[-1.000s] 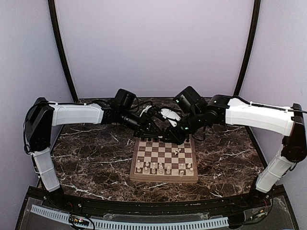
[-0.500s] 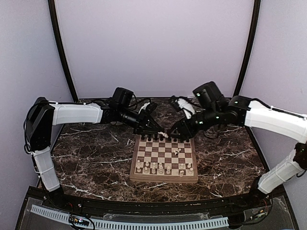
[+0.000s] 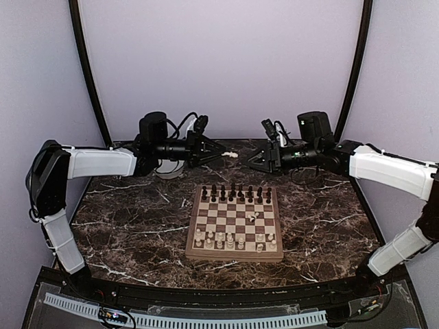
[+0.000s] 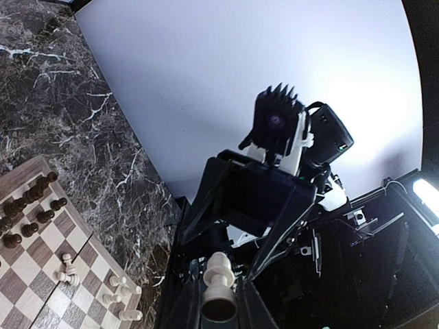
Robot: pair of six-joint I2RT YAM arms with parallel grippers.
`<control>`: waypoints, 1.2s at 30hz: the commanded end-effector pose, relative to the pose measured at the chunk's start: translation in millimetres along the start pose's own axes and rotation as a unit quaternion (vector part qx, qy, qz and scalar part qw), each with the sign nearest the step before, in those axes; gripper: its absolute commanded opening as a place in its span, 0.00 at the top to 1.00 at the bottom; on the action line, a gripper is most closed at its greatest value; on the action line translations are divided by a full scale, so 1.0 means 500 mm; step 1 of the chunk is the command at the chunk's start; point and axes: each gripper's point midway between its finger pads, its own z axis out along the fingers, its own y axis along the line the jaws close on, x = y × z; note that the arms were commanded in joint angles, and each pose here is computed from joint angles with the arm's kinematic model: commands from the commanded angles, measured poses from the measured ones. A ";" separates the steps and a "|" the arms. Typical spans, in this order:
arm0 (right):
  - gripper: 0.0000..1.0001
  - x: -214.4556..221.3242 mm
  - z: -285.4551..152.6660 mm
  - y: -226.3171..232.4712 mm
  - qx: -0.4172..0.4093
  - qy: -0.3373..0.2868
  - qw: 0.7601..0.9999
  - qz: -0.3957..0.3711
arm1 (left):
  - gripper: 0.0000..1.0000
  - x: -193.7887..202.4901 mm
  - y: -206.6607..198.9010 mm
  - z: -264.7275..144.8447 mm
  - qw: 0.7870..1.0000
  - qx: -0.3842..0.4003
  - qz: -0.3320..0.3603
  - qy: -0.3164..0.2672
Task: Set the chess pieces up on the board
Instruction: Pass from the left arm to the right
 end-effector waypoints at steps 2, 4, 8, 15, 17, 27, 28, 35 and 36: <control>0.42 -0.027 0.002 0.055 -0.067 -0.003 0.998 -0.001 | 0.94 -0.016 -0.043 -0.003 0.998 0.046 0.021 -0.029; 0.42 -0.033 0.006 0.056 -0.069 -0.005 0.998 -0.001 | 0.94 -0.012 -0.039 -0.004 0.998 0.045 0.017 -0.028; 0.42 -0.045 0.015 0.057 -0.078 -0.011 0.997 0.002 | 0.95 -0.001 -0.031 -0.005 0.999 0.043 0.010 -0.023; 0.44 -0.060 0.030 0.056 -0.088 -0.018 0.996 0.005 | 0.95 0.013 -0.047 0.011 0.999 0.047 0.017 -0.006; 0.47 -0.063 0.033 0.057 -0.093 -0.019 0.996 0.006 | 0.95 0.017 -0.050 0.017 0.999 0.050 0.017 0.000; 0.70 -0.062 0.024 0.070 -0.108 -0.025 0.994 0.002 | 0.95 0.025 -0.048 0.031 0.999 0.051 0.011 0.006; 0.73 -0.061 0.025 0.072 -0.110 -0.023 0.994 0.001 | 0.95 0.025 -0.047 0.032 0.999 0.051 0.010 0.006; 0.72 -0.057 0.026 0.077 -0.114 -0.013 0.993 -0.003 | 0.95 0.022 -0.050 0.034 0.998 0.055 0.011 -0.001; 0.72 -0.056 0.027 0.076 -0.113 -0.011 0.994 -0.002 | 0.95 0.022 -0.049 0.034 0.998 0.055 0.011 -0.001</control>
